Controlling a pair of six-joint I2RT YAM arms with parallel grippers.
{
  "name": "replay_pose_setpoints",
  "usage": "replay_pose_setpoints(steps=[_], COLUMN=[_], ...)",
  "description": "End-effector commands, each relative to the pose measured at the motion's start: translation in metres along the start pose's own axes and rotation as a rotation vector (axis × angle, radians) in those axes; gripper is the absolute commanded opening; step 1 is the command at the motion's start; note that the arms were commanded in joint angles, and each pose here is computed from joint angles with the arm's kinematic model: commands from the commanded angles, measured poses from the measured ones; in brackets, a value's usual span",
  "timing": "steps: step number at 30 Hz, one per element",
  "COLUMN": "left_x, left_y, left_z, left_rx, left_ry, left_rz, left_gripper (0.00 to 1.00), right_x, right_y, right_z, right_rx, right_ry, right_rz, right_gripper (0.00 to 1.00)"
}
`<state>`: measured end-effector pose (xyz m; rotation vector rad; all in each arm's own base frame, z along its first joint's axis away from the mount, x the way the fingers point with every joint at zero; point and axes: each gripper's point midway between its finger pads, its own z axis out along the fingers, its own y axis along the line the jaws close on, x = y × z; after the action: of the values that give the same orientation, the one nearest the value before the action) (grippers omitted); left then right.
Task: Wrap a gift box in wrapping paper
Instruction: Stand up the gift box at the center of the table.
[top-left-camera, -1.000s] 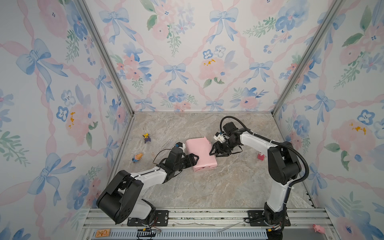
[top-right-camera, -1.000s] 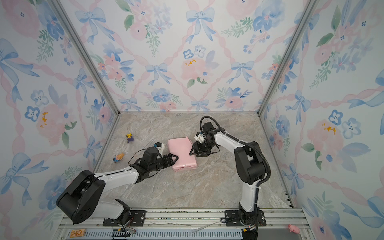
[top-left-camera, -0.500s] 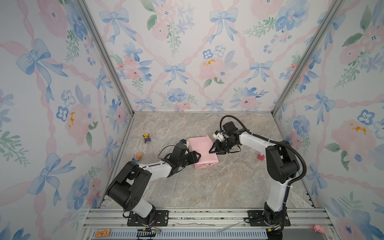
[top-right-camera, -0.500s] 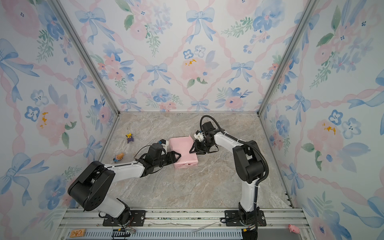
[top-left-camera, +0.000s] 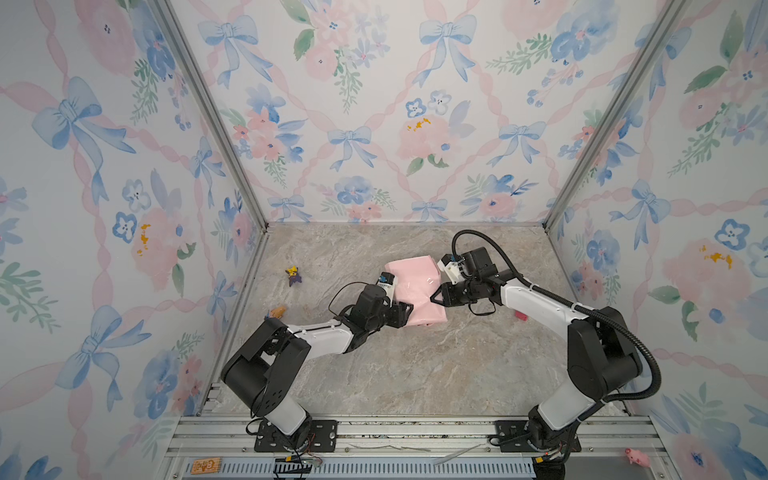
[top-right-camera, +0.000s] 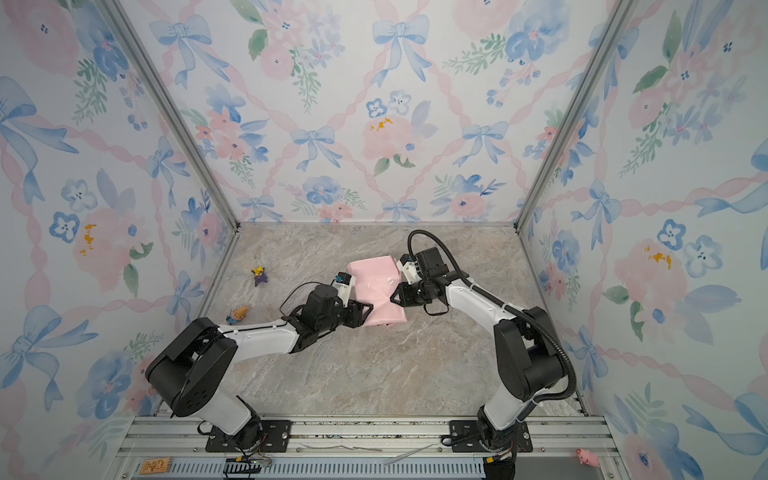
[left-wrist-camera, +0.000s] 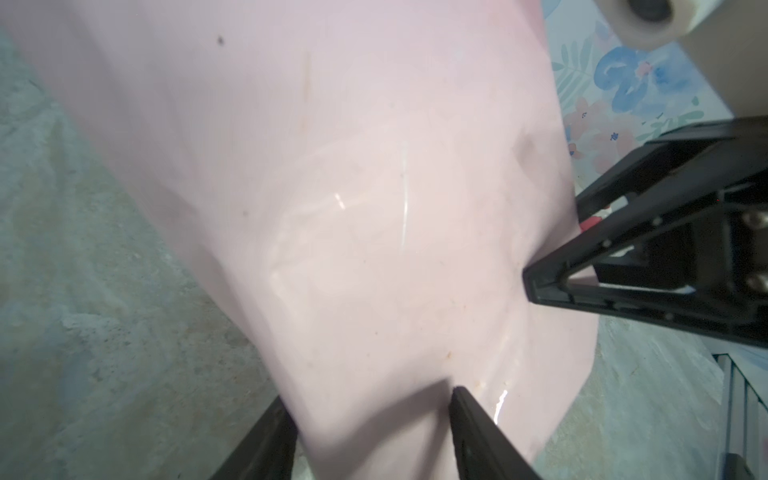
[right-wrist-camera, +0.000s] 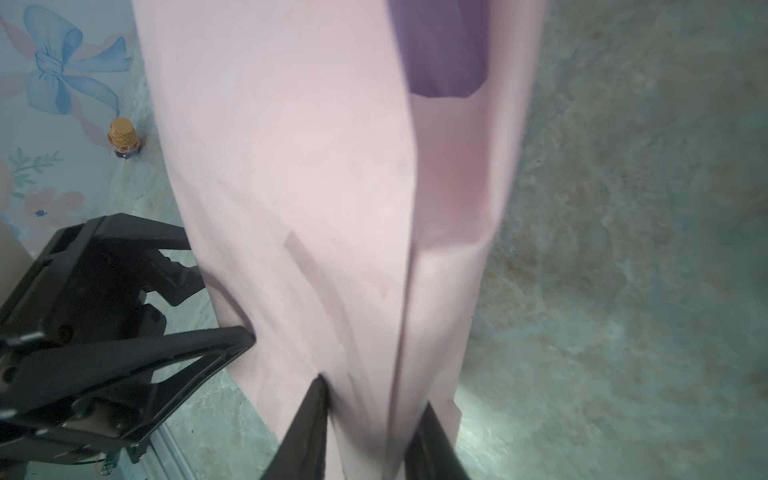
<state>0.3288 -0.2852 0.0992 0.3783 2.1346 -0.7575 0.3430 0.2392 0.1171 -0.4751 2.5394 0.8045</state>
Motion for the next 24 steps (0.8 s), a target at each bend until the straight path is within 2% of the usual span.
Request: replay_pose_setpoints(steps=[1, 8, 13, 24], left_x=[-0.026, -0.003, 0.007, 0.027], left_y=[-0.043, -0.043, -0.043, -0.041], left_z=[-0.004, -0.012, -0.022, -0.026], left_rx=[0.134, 0.108, 0.087, 0.045], left_ry=[-0.167, -0.244, -0.29, -0.296], left_rz=[0.215, 0.34, 0.377, 0.42], left_gripper=[0.58, 0.57, 0.56, 0.56], right_x=[-0.013, 0.009, 0.028, 0.074], right_y=[0.003, -0.005, -0.003, -0.005], right_z=[0.003, 0.01, 0.007, 0.012], right_rx=[0.028, 0.056, 0.066, 0.051], right_ry=[-0.108, -0.159, -0.193, -0.205], right_rz=[-0.15, -0.217, -0.239, -0.177], right_gripper=[0.24, 0.23, 0.22, 0.22])
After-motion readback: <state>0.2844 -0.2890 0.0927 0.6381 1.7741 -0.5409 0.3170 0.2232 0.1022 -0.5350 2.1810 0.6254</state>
